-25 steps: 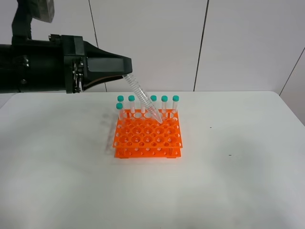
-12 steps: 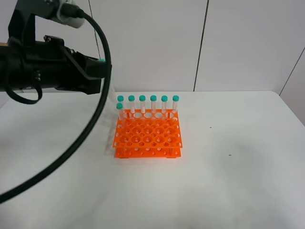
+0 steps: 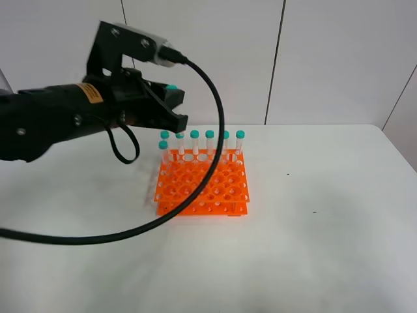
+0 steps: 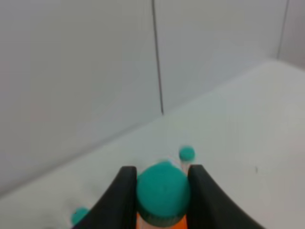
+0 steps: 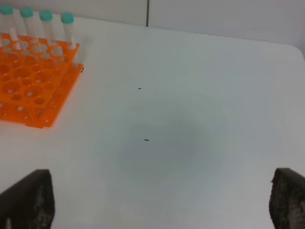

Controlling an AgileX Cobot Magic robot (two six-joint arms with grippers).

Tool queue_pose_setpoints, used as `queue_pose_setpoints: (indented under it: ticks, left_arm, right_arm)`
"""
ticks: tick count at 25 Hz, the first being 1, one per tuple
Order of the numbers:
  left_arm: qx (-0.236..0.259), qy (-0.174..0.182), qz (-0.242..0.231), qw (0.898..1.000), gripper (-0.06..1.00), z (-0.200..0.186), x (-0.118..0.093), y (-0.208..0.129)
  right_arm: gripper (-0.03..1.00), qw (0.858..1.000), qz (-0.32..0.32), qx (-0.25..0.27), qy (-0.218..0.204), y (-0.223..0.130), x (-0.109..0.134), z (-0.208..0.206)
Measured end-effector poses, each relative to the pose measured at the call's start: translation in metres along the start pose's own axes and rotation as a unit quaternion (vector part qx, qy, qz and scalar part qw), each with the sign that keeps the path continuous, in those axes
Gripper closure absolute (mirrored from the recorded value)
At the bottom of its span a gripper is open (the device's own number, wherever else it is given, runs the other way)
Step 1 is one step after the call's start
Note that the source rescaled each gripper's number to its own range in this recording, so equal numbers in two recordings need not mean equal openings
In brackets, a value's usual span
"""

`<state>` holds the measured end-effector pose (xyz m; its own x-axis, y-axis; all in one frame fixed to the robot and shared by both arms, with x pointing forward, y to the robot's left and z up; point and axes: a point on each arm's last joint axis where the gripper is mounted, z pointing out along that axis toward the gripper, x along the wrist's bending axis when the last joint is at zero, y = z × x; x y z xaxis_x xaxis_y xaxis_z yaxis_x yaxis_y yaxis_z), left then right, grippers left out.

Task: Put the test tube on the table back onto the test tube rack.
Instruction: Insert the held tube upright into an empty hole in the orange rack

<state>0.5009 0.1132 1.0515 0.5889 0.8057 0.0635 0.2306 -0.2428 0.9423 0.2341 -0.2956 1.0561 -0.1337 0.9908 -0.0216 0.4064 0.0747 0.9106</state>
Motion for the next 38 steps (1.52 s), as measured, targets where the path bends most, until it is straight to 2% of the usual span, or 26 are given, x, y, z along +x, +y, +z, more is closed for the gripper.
queue_pose_setpoints:
  ticks: [7,12,15,18,38]
  left_arm:
    - [0.036,0.000,-0.016,0.999,0.94,0.051,0.000,-0.011]
    - [0.069,0.024,-0.018,0.997,0.94,0.078,0.023,-0.032]
    - [0.081,0.038,-0.033,0.995,0.94,0.083,0.036,-0.040]
    - [0.090,0.041,-0.035,0.994,0.94,0.087,0.039,-0.047]
    - [0.104,0.037,-0.015,0.994,0.94,0.109,0.039,-0.079]
  right_arm:
    - [-0.03,1.000,0.000,0.000,0.000,0.000,0.000,0.000]
    - [-0.03,1.000,0.000,0.000,0.000,0.000,0.000,0.000]
    - [-0.03,1.000,0.000,0.000,0.000,0.000,0.000,0.000]
    - [-0.03,1.000,0.000,0.000,0.000,0.000,0.000,0.000]
    - [-0.03,1.000,0.000,0.000,-0.001,0.000,0.000,0.000]
